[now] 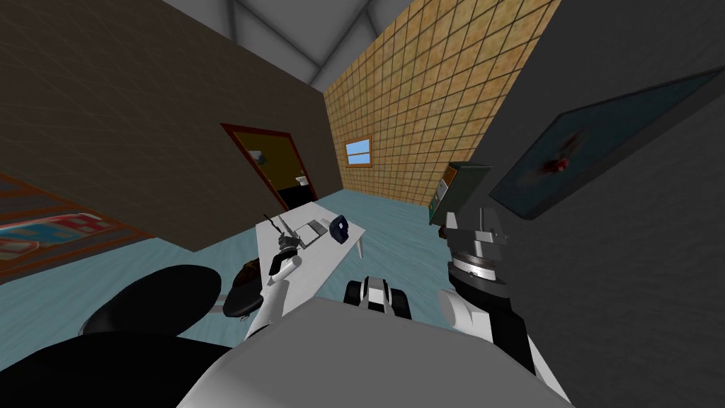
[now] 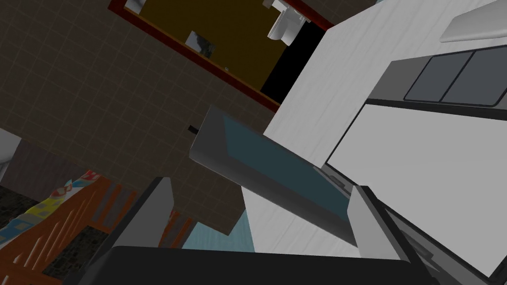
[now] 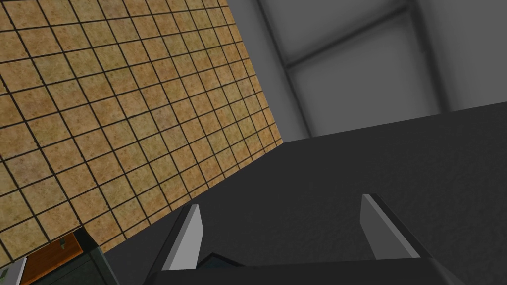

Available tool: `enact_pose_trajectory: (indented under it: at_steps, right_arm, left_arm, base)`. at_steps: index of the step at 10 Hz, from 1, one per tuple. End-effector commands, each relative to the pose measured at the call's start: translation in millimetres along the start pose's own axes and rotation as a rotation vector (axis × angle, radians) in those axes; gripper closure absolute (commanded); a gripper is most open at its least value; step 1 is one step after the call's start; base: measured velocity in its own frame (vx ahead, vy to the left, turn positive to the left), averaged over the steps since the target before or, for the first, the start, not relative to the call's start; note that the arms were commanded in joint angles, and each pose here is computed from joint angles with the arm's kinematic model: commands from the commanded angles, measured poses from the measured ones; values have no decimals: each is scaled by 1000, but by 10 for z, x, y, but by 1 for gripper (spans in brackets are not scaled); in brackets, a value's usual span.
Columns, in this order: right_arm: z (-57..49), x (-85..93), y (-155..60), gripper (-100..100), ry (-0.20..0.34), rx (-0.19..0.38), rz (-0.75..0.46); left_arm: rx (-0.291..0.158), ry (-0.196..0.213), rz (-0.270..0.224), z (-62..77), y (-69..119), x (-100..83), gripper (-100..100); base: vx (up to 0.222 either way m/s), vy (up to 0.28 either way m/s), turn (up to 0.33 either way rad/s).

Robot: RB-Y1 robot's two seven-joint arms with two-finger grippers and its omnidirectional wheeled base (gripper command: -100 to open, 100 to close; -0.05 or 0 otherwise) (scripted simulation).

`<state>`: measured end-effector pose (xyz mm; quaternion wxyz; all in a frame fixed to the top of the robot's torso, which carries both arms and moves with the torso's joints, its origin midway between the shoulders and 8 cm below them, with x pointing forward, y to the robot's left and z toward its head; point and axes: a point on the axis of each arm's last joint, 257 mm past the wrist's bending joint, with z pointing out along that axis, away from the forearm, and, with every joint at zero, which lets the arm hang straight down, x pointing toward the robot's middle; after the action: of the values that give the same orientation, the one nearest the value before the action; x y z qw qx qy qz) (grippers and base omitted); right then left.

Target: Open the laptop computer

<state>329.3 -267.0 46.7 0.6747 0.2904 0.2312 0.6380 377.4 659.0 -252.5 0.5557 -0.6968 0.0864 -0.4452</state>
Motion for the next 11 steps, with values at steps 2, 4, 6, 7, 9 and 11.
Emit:
enact_pose_trajectory:
  at_steps: [2, 4, 6, 7, 9, 11]
  right_arm:
    - [0, 0, 0, 0, 0, 0, 0]
    - [-1, 0, 0, 0, 0, 0, 0]
    - [0, 0, 0, 0, 0, 0, 0]
    - [0, 0, 0, 0, 0, 0, 0]
    - [0, 0, 0, 0, 0, 0, 0]
    - [0, 0, 0, 0, 0, 0, 0]
  left_arm:
    - [-36, -9, 114, 86, -31, -118, 100]
    - [-60, -17, 189, 140, -57, -204, 100]
    - [-84, -26, 265, 191, -89, -295, 100]
    - [-96, -31, 302, 216, -108, -342, 100]
    - [-120, -42, 377, 264, -151, -441, 100]
    - [-82, -30, 273, 252, -172, -275, -100]
  base:
    - [87, -90, 39]
    - [133, -123, 23]
    - [110, -88, 25]
    - [119, -109, 23]
    - [101, -105, 24]
    - [-7, 7, -11]
